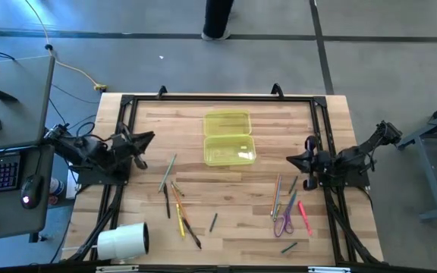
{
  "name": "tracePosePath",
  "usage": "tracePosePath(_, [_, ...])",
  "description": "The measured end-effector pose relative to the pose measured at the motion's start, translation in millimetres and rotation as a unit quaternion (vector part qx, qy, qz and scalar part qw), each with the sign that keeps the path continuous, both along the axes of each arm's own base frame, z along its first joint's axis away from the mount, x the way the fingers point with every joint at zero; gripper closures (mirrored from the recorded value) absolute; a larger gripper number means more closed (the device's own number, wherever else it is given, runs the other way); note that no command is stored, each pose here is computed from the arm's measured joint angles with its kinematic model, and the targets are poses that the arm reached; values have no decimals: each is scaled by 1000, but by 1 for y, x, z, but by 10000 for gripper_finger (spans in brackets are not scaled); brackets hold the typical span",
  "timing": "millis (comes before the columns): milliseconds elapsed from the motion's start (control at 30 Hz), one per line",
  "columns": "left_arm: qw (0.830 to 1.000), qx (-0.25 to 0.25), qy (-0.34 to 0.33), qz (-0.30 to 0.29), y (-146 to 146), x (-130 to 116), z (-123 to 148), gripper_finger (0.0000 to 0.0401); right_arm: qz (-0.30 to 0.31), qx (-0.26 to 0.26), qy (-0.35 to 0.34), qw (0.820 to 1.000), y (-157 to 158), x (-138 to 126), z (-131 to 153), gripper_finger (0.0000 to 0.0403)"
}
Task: Pick & place school supplies into a supply box
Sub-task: Put the scissors into the supply box
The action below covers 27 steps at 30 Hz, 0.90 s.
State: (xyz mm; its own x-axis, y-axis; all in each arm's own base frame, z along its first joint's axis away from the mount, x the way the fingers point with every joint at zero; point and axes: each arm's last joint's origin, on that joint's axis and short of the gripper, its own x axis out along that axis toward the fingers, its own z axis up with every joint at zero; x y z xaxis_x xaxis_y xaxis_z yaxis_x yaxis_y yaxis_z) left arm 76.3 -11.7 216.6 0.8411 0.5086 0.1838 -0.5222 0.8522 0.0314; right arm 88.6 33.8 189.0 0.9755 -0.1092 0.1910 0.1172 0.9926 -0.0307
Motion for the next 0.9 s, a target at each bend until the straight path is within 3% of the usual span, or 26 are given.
tracePosePath(100, [1000, 4, 3, 13, 1, -1, 1, 327, -13, -36, -41, 998, -1, -3, 10, 402])
tracePosePath(333, [999, -3, 6, 34, 2, -1, 1, 327, -16, -31, -146, 989, -5, -11, 30, 402])
tracePosePath(533, [999, -7, 4, 34, 2, -1, 1, 327, -20, 3, -148, 989, -8, -14, 58, 379])
tracePosePath(733, [999, -8, 3, 34, 2, -1, 1, 327, 2, 20, -71, 997, 1, 1, 112, 322])
tracePosePath(900, [999, -13, 0, 34, 2, -1, 1, 327, 17, 91, 77, 993, 24, 39, 133, 286])
